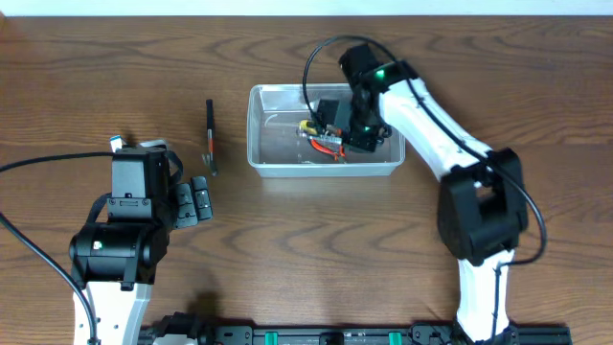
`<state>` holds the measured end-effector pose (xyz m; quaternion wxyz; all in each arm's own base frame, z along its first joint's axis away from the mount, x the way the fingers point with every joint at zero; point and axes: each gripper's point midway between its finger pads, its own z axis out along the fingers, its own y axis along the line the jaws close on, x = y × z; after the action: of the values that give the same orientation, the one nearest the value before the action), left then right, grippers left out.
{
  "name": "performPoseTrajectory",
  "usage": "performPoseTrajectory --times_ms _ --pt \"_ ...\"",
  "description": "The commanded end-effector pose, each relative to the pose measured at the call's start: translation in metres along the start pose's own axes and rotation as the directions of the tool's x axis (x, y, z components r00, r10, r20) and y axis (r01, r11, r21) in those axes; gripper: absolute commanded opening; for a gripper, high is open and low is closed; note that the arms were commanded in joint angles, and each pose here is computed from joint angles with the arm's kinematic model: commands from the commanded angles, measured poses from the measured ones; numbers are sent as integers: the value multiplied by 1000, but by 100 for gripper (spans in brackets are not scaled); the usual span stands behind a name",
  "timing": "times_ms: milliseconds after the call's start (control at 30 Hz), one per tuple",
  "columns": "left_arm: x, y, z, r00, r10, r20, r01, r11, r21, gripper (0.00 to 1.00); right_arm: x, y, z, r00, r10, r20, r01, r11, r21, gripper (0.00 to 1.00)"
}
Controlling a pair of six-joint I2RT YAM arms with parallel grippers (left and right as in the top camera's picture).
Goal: Pack container
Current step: 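Carry the wrench into the container and release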
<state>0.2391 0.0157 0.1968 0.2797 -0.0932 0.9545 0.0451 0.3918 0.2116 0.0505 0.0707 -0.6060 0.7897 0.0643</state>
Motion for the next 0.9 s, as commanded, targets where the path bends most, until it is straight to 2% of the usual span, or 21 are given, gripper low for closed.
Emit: performPoseTrajectory --times_ms 0,100,233,400,467,567,600,633,667,700,767,867 --pt "-5 1 -4 1000 -1 13 1 1000 -8 98 -4 -2 -6 999 -24 23 23 1000 8 6" --pt "-5 1 -4 1000 -1 13 1 1000 -8 98 -4 -3 -7 1000 -22 22 22 1000 14 25" --pt "-5 1 -4 1000 -1 14 1 1000 -8 98 -2 -5 -7 1000 -19 16 19 1000 19 35" --pt "-2 -3 -5 1000 0 -1 0 1000 15 98 -3 -15 -14 1000 11 17 -12 998 63 37" --pt "1 -10 -10 1000 4 -30 -2 998 59 98 -6 -26 -29 998 59 33 -62 992 114 39" --pt "-2 -14 -24 997 3 -83 4 996 84 98 -17 -50 -76 980 147 134 -173 964 204 44" --pt "-7 -14 -29 995 5 -97 3 997 81 98 -20 -58 -94 967 184 179 -223 947 231 48" --pt "-14 -15 -35 994 6 -110 2 997 78 98 -21 -68 -118 944 232 234 -290 922 256 63" --pt "-21 -15 -41 993 6 -120 3 997 76 98 -21 -77 -142 912 287 294 -367 889 272 93" --pt "-30 -16 -46 992 7 -124 3 997 75 98 -19 -84 -163 877 332 346 -434 857 279 99" --pt "-50 -19 -52 992 8 -125 2 997 75 98 -7 -95 -205 807 400 436 -545 788 286 99" --pt "-80 -27 -45 991 39 -125 -29 996 82 98 26 -104 -242 727 479 492 -654 702 282 99"
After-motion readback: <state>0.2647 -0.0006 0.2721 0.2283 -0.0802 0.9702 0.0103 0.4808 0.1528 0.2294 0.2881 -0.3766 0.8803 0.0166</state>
